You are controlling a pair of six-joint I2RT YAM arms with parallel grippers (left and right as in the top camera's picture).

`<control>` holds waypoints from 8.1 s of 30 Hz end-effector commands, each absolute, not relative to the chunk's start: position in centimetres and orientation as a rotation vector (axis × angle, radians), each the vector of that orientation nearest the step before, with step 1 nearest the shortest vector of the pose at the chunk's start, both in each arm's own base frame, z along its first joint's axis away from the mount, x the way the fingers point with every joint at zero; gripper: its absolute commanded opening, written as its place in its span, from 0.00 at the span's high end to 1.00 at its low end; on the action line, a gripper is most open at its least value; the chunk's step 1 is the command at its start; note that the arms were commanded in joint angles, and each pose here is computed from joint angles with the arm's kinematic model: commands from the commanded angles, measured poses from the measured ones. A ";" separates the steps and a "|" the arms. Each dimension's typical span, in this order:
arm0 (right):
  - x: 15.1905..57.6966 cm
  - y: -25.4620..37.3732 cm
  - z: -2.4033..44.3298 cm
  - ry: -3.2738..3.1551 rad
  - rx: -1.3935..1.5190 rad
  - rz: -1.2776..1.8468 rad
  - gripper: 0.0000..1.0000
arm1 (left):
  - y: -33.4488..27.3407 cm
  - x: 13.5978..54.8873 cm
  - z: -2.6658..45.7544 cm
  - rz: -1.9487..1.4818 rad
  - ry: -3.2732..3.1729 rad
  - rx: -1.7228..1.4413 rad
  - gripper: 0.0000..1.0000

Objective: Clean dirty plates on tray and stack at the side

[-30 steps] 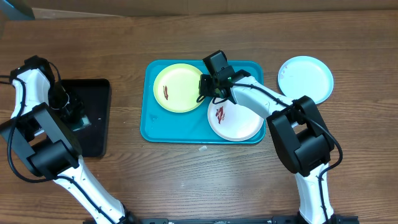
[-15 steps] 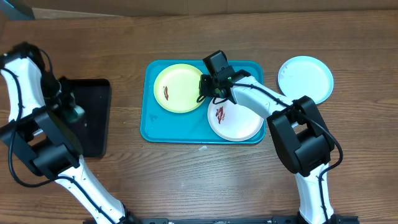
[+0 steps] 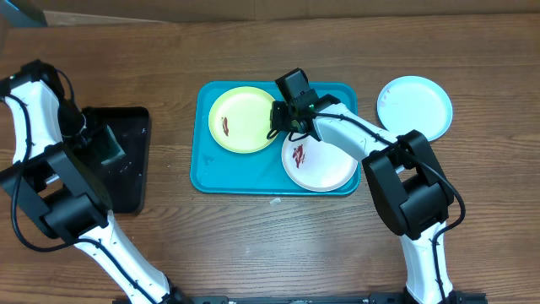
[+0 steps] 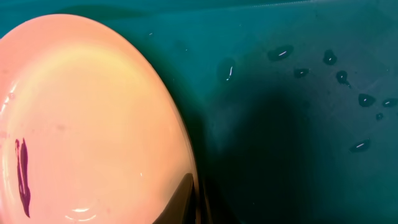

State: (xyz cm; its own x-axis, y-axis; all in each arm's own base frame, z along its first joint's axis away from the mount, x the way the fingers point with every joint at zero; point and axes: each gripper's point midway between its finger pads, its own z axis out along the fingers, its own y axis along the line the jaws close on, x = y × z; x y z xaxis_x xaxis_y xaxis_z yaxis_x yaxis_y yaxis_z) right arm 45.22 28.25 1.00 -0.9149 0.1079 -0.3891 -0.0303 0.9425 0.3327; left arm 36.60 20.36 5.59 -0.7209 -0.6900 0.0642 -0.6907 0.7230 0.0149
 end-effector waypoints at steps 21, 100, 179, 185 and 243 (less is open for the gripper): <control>45.5 27.9 1.9 2.670 0.058 0.451 0.96 | 19.5 38.2 0.9 0.099 -2.913 1.215 0.29; 45.6 27.8 1.9 2.667 0.061 0.442 0.96 | 21.1 38.4 9.8 -0.008 -2.954 1.225 0.96; 45.4 28.5 2.1 2.614 0.158 0.340 0.96 | -11.3 46.3 12.0 0.667 -3.197 0.191 0.96; 45.3 28.4 2.0 2.620 0.157 0.335 0.96 | -12.4 47.1 9.7 0.612 -3.162 0.373 0.96; 46.0 26.0 1.7 2.636 0.192 0.294 0.96 | -7.9 49.1 4.4 0.148 -3.145 0.322 0.96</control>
State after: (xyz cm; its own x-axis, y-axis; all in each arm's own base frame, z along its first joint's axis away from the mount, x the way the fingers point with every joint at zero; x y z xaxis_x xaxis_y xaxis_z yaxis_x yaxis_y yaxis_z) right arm 45.48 27.28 1.04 -0.8912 0.1806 -0.4162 0.0655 0.9590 0.2759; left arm 48.92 -5.94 4.44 -0.9723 -0.2270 -0.0547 -0.2297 0.9720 0.0495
